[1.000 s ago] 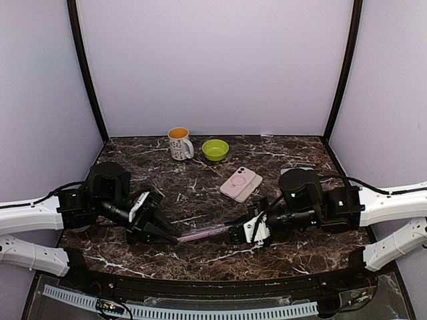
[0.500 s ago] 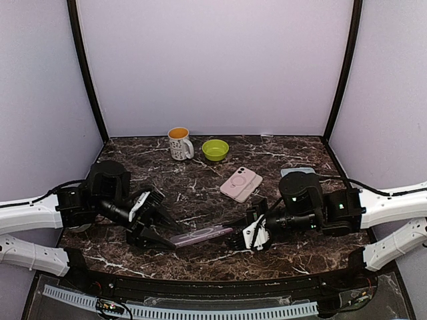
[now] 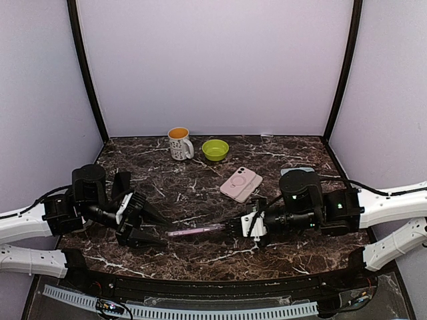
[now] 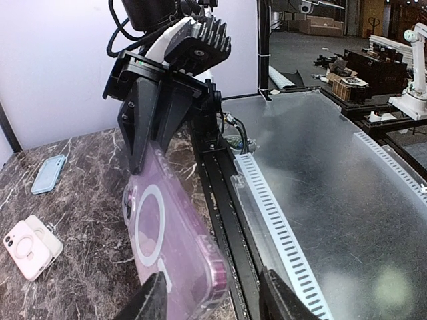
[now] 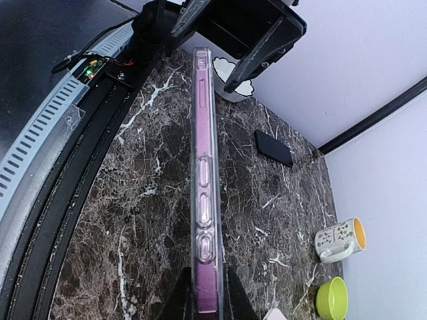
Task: Take the phone out of the phone case
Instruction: Remove the top left corner of the phone case.
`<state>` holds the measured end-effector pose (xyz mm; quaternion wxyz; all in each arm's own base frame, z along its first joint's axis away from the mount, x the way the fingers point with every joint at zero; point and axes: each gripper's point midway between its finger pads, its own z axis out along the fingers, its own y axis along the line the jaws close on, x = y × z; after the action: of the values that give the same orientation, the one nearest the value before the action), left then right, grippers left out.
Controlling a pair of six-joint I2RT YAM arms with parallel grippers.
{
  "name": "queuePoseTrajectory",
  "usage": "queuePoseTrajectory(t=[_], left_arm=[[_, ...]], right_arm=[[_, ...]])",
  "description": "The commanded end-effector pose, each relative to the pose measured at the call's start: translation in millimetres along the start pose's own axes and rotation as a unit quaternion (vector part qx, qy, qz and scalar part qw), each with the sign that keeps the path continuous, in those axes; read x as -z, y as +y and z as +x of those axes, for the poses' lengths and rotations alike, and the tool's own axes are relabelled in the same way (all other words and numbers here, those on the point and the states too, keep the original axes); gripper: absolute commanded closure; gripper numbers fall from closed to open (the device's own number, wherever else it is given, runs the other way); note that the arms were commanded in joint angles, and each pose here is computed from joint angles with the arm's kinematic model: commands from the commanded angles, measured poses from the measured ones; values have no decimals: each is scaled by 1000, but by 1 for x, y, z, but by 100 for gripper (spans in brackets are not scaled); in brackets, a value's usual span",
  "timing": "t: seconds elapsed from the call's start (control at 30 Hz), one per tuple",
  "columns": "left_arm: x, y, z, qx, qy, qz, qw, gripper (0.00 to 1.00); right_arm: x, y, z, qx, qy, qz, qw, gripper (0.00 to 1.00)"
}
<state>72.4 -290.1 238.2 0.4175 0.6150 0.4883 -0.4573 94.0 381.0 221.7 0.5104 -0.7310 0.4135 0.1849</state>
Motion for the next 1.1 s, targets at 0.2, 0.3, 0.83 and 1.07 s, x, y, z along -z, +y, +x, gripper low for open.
queuePoseTrajectory(t=[0.2,0.3,0.83,1.07], left_arm=[[0,4,-2,-15,-14,-14,1000,57],[0,6,-2,-15,-15,-17,1000,60],[-3,8,-5,-12,-12,-10,1000,80],[-6,2,1,2,1,13,1000,81]], right_arm=[[5,-30,-40,-40,-76,29,996,100],[6,-30,-41,-38,-78,27,996,100],[6,-20,-41,22,-66,15,997,100],[6,-23,-43,77,-60,37,995,100]])
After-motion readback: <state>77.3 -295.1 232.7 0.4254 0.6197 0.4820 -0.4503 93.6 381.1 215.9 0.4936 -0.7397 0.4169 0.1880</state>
